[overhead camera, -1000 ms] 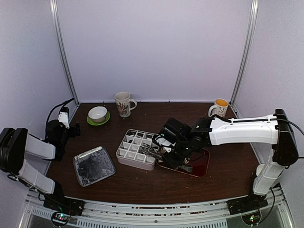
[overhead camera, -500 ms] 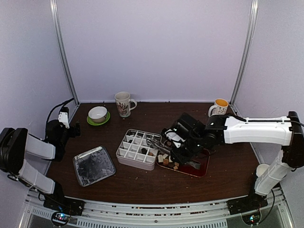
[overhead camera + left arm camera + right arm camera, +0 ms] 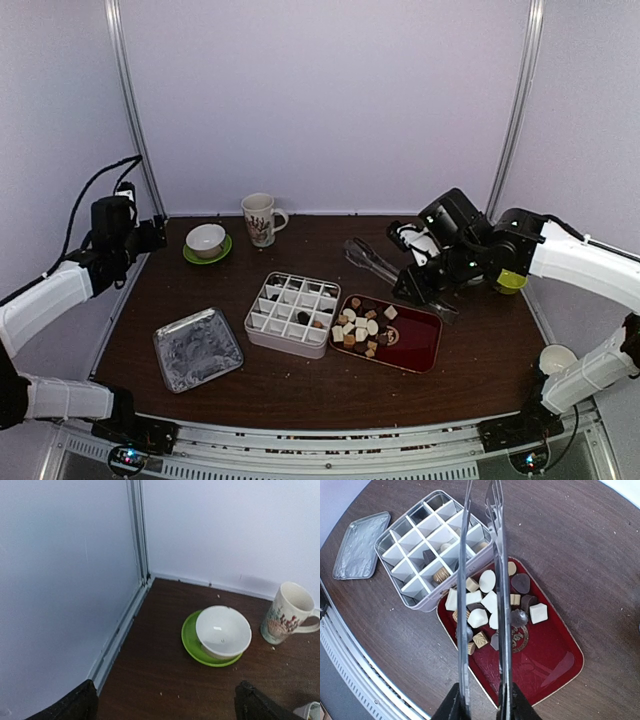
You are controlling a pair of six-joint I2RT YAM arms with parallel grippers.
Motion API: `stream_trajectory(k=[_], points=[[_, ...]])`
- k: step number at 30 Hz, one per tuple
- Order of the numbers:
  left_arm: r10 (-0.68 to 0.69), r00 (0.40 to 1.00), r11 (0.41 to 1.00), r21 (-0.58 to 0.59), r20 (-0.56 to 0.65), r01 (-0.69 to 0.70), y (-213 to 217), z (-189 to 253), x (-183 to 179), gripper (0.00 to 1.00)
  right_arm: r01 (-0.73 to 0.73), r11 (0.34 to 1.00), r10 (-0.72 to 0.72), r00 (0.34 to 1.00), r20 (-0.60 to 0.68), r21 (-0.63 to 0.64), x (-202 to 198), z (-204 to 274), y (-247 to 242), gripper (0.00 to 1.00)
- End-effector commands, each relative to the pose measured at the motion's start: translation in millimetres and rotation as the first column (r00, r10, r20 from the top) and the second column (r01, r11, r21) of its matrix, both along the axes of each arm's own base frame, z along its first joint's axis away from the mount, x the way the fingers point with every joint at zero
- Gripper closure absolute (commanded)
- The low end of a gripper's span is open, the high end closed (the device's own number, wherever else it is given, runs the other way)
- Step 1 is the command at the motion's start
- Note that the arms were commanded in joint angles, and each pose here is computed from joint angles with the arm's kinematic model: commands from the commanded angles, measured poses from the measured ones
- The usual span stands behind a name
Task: Pack the chocolate
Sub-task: Pick up the packing box from the center of the board.
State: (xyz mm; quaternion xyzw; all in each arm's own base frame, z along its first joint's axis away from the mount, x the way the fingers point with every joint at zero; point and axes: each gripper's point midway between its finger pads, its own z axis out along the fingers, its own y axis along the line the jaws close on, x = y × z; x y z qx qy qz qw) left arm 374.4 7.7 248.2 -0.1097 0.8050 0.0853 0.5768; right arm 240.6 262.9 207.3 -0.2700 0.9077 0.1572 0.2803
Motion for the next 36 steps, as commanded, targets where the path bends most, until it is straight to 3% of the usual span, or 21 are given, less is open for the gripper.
stream_trajectory(k=[1,3,5,6,7,9,13,17,24,36], points=[[-0.1,0.933,0.977,-0.214,-0.347,0.026,-24.2,-80.2,-51.1,0.02,0.004,0.997,-0.009,0.997,-0.074,-0.076,-14.2,-15.1,-20.0,0.73],[-0.114,0.923,0.96,-0.281,-0.367,0.007,-30.3,-83.5,-55.7,0.02,0.024,0.996,-0.031,0.995,-0.091,-0.085,-14.1,-20.7,-22.8,0.74],[-0.041,0.889,0.927,-0.348,-0.456,-0.136,-22.9,-103.3,-70.2,0.02,0.05,0.994,-0.06,0.993,-0.103,-0.093,-12.8,-23.3,-25.2,0.74],[-0.094,0.868,0.914,-0.389,-0.487,-0.119,-26.4,-113.6,-71.8,0.04,0.059,0.994,-0.069,0.992,-0.105,-0.096,-11.8,-23.9,-25.4,0.74],[-0.221,0.85,0.886,-0.463,-0.478,-0.03,-41.8,-118.6,-66.2,0.11,0.067,0.992,-0.078,0.991,-0.106,-0.102,-10.3,-25.3,-26.3,0.74],[-0.405,0.786,0.84,-0.529,-0.467,0.118,-71.1,-119.9,-56.5,0.15,0.065,0.991,-0.079,0.99,-0.118,-0.115,-8.4,-28.6,-26.3,0.74],[-0.6,0.585,0.783,-0.552,-0.546,0.287,-135.9,-132.1,-57.5,0.16,0.016,0.986,-0.038,0.99,-0.138,-0.163,-5.8,-36.6,-23.1,0.75],[-0.696,0.473,0.713,-0.598,-0.541,0.366,-185.8,-137.8,-62.6,0.19,-0.03,0.983,0.003,0.989,-0.147,-0.183,-3.1,-36.3,-19.3,0.74],[-0.698,0.402,0.716,-0.59,-0.593,0.372,-214.9,-152.7,-52.2,0.29,-0.096,0.985,0.073,0.985,-0.158,-0.143,-3.8,-30.6,-4.6,0.73],[-0.65,0.337,0.755,-0.532,-0.681,0.384,-240.7,-183.8,-57.7,0.4,-0.038,0.998,0.031,0.992,-0.119,-0.056,-5.2,-20.1,-2.8,0.73]])
